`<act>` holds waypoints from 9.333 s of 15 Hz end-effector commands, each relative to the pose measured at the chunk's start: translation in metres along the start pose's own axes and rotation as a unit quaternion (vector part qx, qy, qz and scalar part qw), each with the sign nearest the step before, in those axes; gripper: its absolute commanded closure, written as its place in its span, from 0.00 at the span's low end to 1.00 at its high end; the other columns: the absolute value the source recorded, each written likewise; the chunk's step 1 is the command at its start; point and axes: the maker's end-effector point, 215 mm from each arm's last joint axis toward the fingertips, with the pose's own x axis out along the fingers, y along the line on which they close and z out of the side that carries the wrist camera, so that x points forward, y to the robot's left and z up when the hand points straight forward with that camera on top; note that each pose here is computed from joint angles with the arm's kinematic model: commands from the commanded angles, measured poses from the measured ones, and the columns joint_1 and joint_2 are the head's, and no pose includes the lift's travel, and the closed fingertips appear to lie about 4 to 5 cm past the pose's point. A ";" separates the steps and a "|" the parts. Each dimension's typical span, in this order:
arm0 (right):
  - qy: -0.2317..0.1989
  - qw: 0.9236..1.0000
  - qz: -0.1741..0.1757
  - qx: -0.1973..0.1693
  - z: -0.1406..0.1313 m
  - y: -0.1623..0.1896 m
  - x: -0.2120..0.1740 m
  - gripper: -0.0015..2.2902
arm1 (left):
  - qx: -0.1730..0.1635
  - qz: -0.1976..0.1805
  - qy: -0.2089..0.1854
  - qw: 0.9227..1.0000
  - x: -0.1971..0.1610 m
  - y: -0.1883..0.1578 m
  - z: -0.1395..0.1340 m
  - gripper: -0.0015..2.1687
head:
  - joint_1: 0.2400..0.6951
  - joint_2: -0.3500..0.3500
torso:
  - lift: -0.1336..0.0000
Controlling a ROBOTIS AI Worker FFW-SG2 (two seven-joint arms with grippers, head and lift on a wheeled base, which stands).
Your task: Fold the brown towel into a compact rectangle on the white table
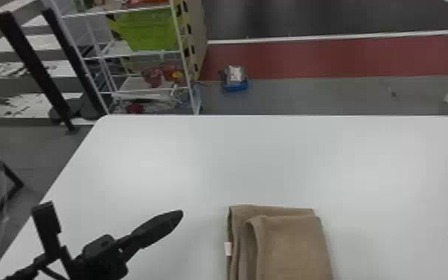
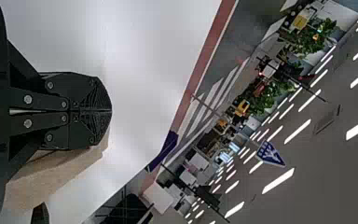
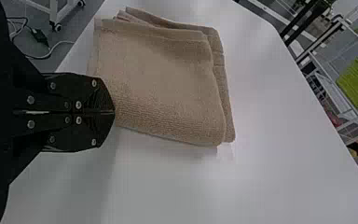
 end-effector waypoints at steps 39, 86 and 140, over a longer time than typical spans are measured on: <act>-0.101 0.989 -0.040 -0.097 0.149 -0.052 0.070 0.86 | -0.007 0.004 0.001 1.000 0.007 0.012 -0.002 0.63 | 1.00 0.69 | 0.08; 0.151 0.823 -0.028 -0.547 0.067 0.078 0.093 0.15 | -0.041 0.017 0.086 0.995 0.011 -0.013 -0.042 0.63 | 1.00 0.91 | 0.08; 0.094 0.851 -0.020 -0.515 0.127 0.086 0.084 0.73 | -0.071 -0.053 0.083 0.993 0.040 -0.046 -0.079 0.63 | 1.00 0.73 | 0.08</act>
